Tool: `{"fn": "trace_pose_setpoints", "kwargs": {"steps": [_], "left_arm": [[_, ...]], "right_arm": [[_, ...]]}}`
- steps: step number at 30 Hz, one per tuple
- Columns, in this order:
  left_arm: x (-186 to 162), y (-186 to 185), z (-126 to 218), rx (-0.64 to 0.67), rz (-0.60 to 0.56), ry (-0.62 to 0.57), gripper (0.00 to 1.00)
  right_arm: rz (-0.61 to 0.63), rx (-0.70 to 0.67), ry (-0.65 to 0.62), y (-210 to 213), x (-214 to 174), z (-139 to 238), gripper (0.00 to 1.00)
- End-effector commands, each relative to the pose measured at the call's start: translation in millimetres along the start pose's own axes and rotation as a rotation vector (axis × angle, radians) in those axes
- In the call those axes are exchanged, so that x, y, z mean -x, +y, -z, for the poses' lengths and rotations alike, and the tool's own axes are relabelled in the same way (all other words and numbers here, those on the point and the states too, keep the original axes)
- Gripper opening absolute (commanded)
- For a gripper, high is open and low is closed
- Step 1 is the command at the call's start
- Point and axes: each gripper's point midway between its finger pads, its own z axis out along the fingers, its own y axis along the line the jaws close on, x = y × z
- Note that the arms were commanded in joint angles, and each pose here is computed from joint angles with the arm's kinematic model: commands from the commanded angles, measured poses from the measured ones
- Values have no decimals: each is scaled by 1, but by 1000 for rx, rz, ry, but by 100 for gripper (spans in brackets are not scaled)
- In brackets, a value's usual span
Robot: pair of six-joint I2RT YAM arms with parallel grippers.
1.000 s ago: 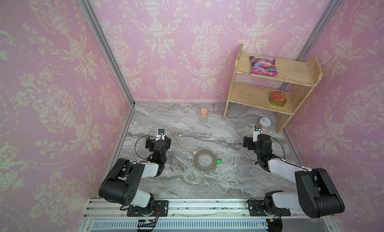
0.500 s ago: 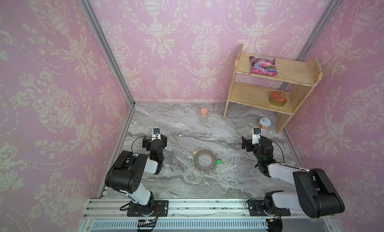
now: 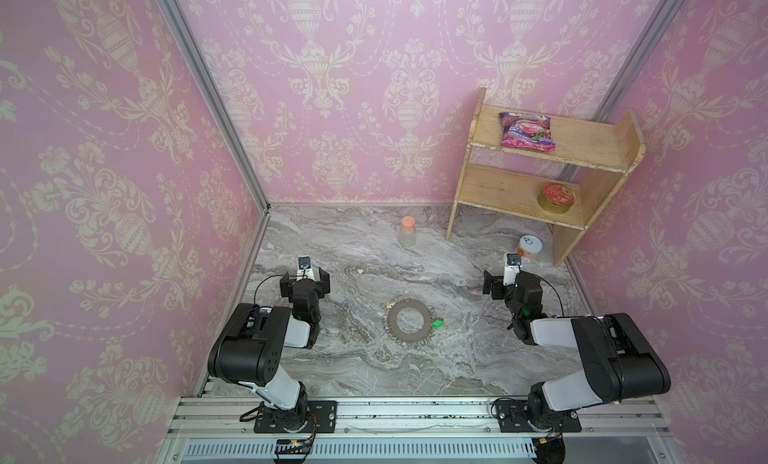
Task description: Put the keys on the keyring
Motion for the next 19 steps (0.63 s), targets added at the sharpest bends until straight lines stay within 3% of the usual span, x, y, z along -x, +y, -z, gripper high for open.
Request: {"fn": "trace_pose_setpoints", "kwargs": {"steps": [1,19], "left_arm": [[-5,-5,-3,-31,24,-7,99],[-6,-2,-3,-14,35,-4,99]], "right_arm": [[-31,-45,3,-9,3,-3,100],[-34,-41,6,-9,3,-4,100]]}}
